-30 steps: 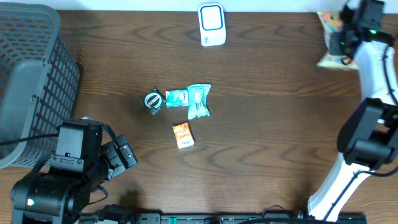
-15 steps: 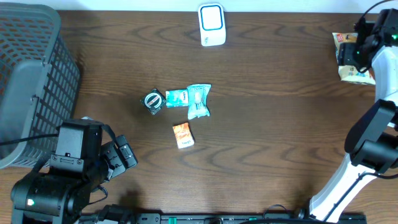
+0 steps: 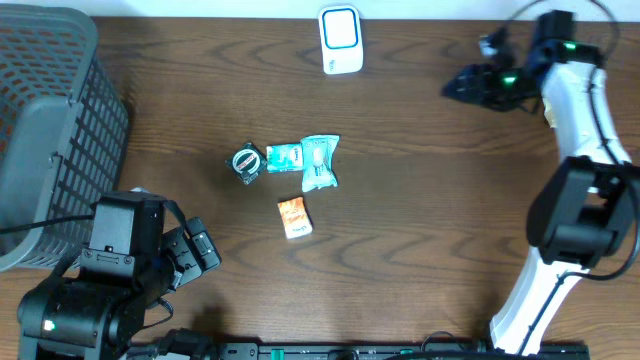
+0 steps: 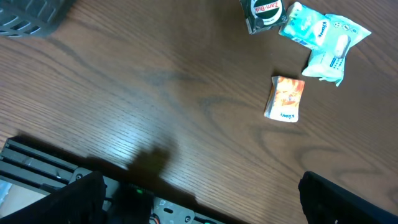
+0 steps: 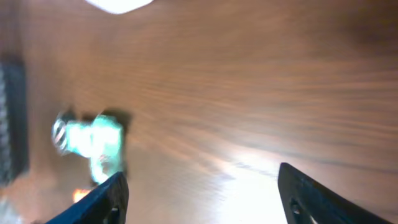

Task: Scan the item barcode
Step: 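Move the right gripper left over the green tissue pack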

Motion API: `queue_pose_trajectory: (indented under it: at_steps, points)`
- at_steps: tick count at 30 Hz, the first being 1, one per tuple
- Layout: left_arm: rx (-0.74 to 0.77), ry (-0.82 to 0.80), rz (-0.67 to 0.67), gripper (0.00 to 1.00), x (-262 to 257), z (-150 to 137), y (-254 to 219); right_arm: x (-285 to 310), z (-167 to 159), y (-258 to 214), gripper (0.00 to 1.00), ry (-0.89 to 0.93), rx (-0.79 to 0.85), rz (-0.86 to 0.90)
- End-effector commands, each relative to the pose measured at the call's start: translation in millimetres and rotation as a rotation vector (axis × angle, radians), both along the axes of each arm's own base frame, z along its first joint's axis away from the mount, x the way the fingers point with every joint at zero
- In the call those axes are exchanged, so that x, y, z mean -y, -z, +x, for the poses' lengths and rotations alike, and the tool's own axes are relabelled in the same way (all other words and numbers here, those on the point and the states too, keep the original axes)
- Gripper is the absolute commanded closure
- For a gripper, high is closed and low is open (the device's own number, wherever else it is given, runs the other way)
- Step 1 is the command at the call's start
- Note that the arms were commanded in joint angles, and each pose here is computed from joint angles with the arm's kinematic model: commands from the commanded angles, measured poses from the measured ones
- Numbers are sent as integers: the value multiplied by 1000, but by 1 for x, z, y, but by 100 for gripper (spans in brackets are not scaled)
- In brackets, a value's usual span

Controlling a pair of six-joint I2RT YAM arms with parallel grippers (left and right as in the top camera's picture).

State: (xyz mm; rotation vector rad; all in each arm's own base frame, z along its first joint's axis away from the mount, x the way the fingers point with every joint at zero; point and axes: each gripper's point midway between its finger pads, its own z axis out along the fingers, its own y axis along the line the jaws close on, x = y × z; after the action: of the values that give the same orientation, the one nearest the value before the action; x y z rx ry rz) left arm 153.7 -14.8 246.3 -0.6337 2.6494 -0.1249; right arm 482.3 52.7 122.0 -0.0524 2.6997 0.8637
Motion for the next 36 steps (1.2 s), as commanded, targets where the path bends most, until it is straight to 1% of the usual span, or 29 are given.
queue_pose_trajectory:
  at_steps: [1, 3, 6, 10, 13, 17, 18, 20, 23, 29, 31, 34, 36]
  points:
    - [-2, -6, 4, 2, -1, -1, 0, -52, -15, -2, 22, -97, -20, 19]
    - [-2, -6, 4, 2, -1, -1, 0, -73, -20, 6, 17, -144, -20, -28]
    - [-2, -6, 4, 2, -1, -1, 0, -102, -28, 16, 15, -208, -12, -109]
    - [-2, -6, 4, 2, -1, -1, 0, -128, -35, 23, 14, -185, -38, -186]
    - [-2, -6, 4, 2, -1, -1, 0, -151, -36, 21, 10, -147, -48, -164]
    - [-2, -6, 4, 2, -1, -1, 0, -174, -37, 18, 9, -115, -54, -135]
    - [-2, -6, 4, 3, -1, -1, 0, -179, -38, 18, 7, -113, -57, -131]
    - [-2, -6, 4, 2, -1, -1, 0, -190, -44, 18, 6, -129, -59, -129]
    - [-2, -6, 3, 2, -1, -1, 0, -206, -54, 18, 1, -168, -60, -132]
    - [-2, -6, 3, 3, -1, -1, 0, -234, -79, 21, 1, -241, -75, -149]
    - [-2, -6, 3, 3, -1, -1, 0, -236, -84, 28, 1, -246, -71, -200]
    - [-2, -6, 4, 3, -1, -1, 0, -230, -89, 43, 1, -198, -83, -291]
    - [-2, -6, 4, 2, -1, -1, 0, -230, -97, 50, 1, -191, -104, -315]
